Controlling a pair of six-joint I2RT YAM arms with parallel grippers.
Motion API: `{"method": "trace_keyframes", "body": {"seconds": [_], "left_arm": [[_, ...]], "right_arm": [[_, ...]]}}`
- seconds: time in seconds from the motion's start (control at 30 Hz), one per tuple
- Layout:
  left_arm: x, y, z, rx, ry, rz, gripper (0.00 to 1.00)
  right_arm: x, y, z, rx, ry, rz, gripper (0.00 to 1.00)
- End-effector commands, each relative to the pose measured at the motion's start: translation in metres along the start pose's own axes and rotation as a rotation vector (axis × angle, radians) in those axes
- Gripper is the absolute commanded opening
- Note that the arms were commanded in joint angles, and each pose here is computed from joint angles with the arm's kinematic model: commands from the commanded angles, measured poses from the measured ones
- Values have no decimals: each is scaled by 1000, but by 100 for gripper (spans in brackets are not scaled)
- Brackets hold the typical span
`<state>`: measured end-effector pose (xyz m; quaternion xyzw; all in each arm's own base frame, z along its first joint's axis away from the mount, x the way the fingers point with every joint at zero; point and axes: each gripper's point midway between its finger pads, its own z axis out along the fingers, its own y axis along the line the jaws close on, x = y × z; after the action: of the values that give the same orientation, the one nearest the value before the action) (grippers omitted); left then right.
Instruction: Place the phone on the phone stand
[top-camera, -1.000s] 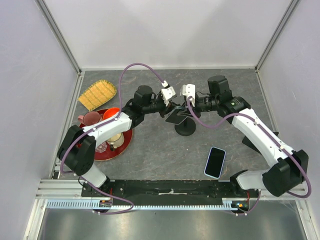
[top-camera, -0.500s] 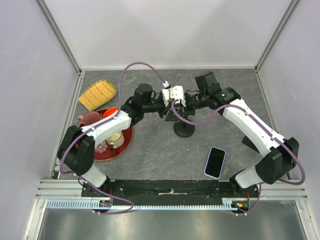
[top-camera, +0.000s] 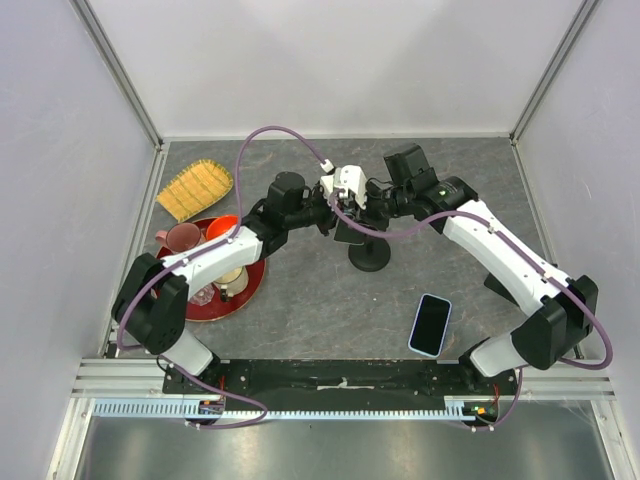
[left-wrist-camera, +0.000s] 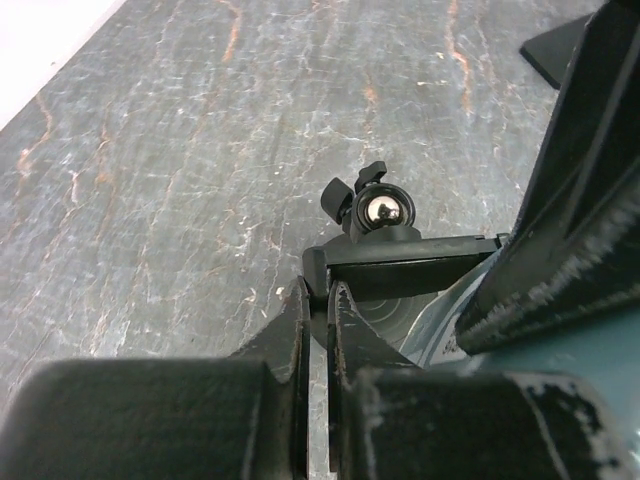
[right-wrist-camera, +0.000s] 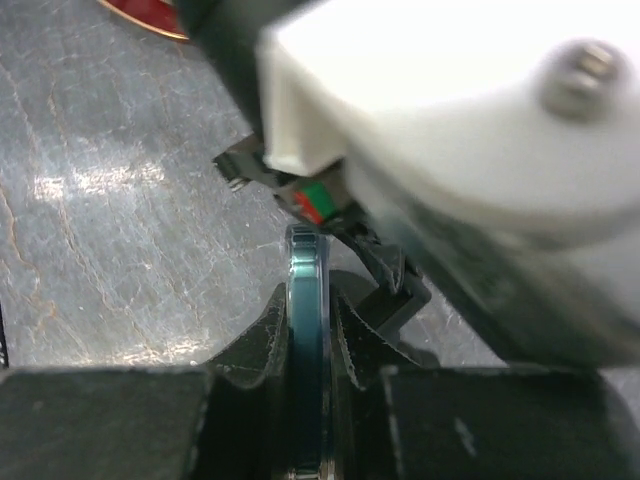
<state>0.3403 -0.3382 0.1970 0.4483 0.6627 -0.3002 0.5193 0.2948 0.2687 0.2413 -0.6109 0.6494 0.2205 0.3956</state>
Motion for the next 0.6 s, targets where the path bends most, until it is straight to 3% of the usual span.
{"method": "trace_keyframes", "body": {"seconds": [0.0,0.23,0.37,0.57], "left_arm": [[-20,49,-21,-317,-61,-72,2],[-10,75,-51,-578,-93,-263,2],[-6,81,-69,-683,-114,-311,2],[-4,79,-82,-828,-49,-267,2]], "right_arm": [[34,-23,-9,210,112,276,0],[75,-16,-9,307,188,537,0],[100,-35,-25,546,237,663,0],[104,-52,-56,830,337,635,0]]}}
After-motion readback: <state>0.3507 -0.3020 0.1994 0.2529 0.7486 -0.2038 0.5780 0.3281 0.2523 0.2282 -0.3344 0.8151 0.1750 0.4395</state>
